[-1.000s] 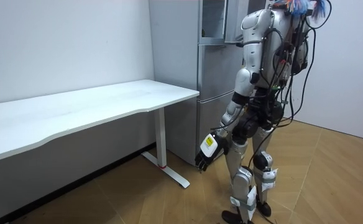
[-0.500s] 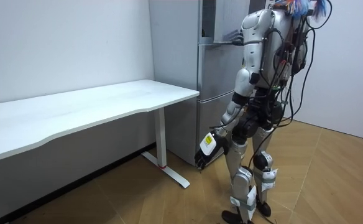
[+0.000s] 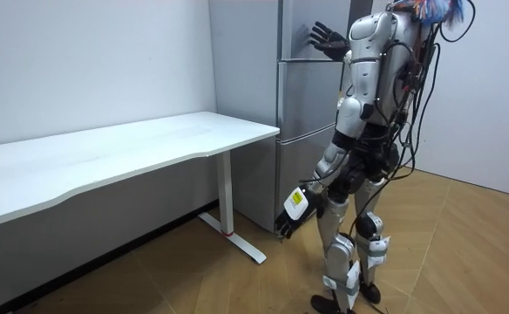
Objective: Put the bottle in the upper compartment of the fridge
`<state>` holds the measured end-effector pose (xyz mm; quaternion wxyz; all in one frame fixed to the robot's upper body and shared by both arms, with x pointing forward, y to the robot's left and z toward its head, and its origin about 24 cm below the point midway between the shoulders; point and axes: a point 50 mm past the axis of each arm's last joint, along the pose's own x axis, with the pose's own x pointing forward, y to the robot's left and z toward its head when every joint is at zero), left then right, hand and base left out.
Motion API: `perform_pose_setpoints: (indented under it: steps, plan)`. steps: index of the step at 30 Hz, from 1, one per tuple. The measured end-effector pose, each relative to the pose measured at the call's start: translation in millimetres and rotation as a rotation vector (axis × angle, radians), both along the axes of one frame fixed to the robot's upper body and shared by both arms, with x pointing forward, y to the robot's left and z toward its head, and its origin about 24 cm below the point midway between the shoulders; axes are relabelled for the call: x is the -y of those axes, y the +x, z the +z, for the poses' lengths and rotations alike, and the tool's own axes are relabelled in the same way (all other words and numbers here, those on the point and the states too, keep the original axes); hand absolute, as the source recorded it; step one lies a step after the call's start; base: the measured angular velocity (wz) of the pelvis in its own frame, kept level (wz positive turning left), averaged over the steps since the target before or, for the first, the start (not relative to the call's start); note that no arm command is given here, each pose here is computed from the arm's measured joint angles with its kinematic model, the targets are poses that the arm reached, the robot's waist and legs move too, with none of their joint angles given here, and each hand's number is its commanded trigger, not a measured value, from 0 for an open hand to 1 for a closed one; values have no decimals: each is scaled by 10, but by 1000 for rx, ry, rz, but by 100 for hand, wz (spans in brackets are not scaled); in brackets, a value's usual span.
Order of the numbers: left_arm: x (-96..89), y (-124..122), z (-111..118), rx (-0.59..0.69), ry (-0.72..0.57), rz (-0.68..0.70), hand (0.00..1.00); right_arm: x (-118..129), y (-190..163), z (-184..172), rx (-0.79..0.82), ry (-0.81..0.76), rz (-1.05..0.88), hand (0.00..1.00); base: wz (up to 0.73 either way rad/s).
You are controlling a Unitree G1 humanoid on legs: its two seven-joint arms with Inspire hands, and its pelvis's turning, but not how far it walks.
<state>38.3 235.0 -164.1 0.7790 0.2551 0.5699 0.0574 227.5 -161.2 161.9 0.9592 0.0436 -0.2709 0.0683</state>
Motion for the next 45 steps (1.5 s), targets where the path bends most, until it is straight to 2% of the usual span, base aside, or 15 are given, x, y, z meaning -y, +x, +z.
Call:
perform_pose_setpoints:
  steps: [7,18,27,36,45]
  plan:
    - [24,17,-6,-14,4,-31,0,-173,-16,-37,-14,-9,158,0,5]
    - [39,37,-11,-40,-9,-42,0,-234,59,22,10,-47,184,0,9]
    - [10,41,-2,-43,-7,-55,0,-240,124,-47,-5,-102,105,0,12]
    - [2,-119,-14,-83,-14,-33,0,-232,136,-93,-26,-83,80,0,12]
    - [26,-139,-22,-93,-20,-29,0,-164,147,-181,-58,-66,21,0,12]
